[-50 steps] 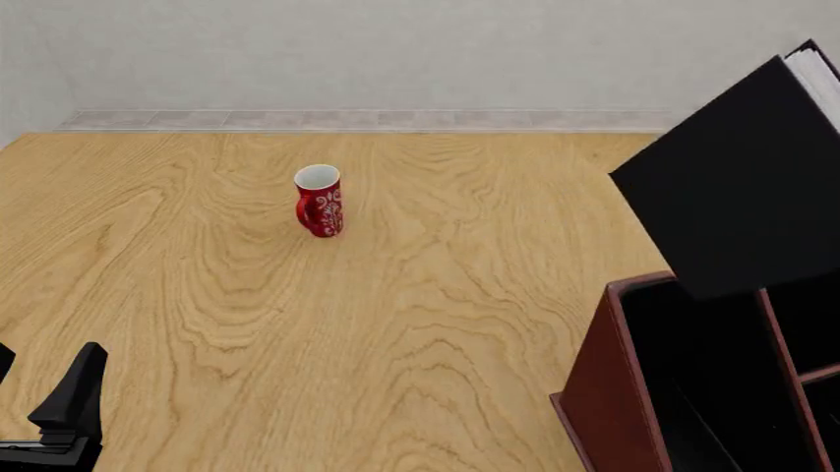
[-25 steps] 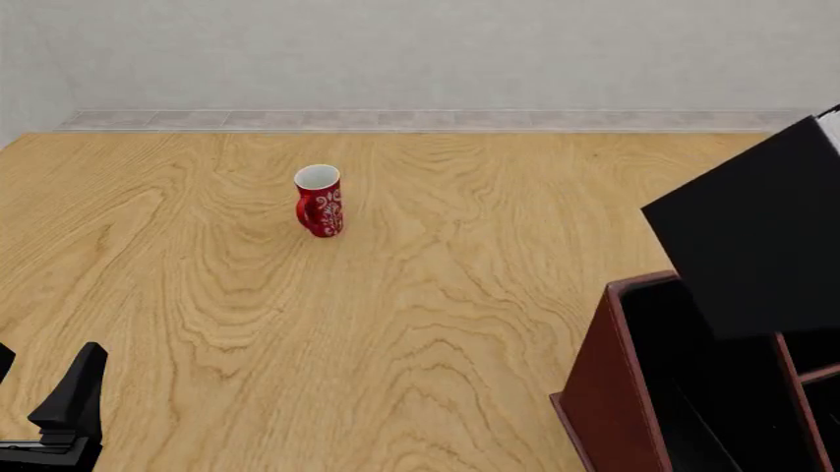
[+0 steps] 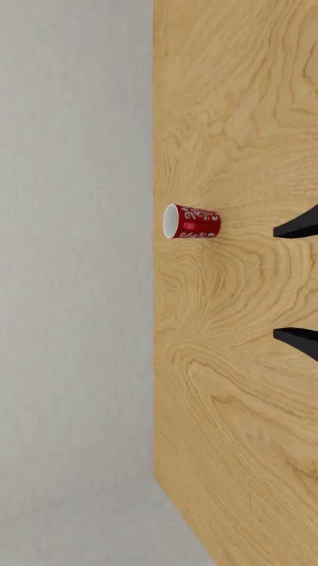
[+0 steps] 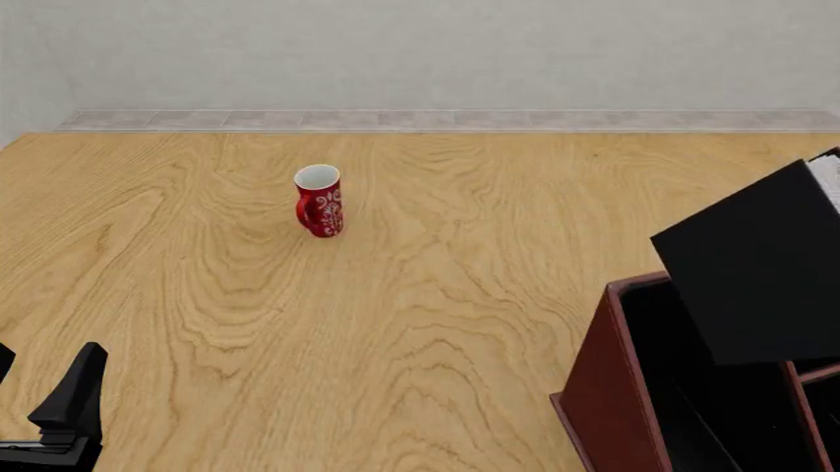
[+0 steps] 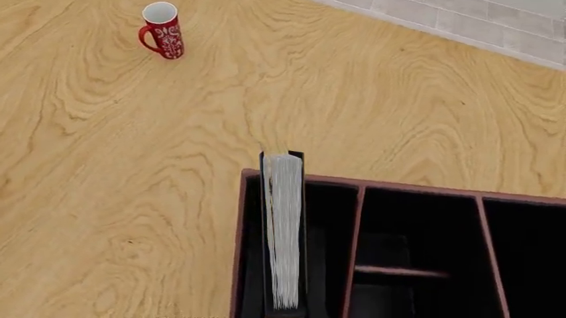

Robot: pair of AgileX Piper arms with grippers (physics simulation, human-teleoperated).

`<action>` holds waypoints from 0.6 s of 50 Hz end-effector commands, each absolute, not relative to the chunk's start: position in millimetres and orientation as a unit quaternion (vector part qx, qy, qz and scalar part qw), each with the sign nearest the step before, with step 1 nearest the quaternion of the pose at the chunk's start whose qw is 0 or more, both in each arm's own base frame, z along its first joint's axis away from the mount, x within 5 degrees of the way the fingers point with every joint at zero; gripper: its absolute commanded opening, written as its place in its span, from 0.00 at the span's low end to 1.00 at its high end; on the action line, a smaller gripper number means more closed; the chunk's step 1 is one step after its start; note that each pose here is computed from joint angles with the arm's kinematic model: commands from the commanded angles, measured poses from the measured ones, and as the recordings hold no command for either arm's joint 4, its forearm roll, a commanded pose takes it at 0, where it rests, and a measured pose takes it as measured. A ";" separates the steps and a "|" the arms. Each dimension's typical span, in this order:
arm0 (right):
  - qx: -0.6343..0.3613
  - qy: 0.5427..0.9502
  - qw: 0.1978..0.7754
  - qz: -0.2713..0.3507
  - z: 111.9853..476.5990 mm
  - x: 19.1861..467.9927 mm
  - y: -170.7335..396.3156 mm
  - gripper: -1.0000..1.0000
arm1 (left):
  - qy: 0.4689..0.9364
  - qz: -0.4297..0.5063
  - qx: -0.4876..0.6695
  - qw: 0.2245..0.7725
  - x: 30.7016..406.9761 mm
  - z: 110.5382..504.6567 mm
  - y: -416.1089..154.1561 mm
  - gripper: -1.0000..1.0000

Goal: Pick up the book and place it in the left compartment of the caddy.

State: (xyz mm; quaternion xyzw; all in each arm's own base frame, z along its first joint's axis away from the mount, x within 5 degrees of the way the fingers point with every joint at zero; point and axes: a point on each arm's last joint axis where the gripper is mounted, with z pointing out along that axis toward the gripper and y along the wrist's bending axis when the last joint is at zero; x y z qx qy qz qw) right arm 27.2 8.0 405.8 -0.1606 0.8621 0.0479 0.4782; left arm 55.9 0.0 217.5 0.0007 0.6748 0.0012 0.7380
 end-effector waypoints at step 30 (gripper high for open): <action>-0.116 0.872 0.472 0.049 376.9 13.8 3.3 0.00 | 0.675 0.001 0.001 0.738 55.8 217.5 0.0 1.00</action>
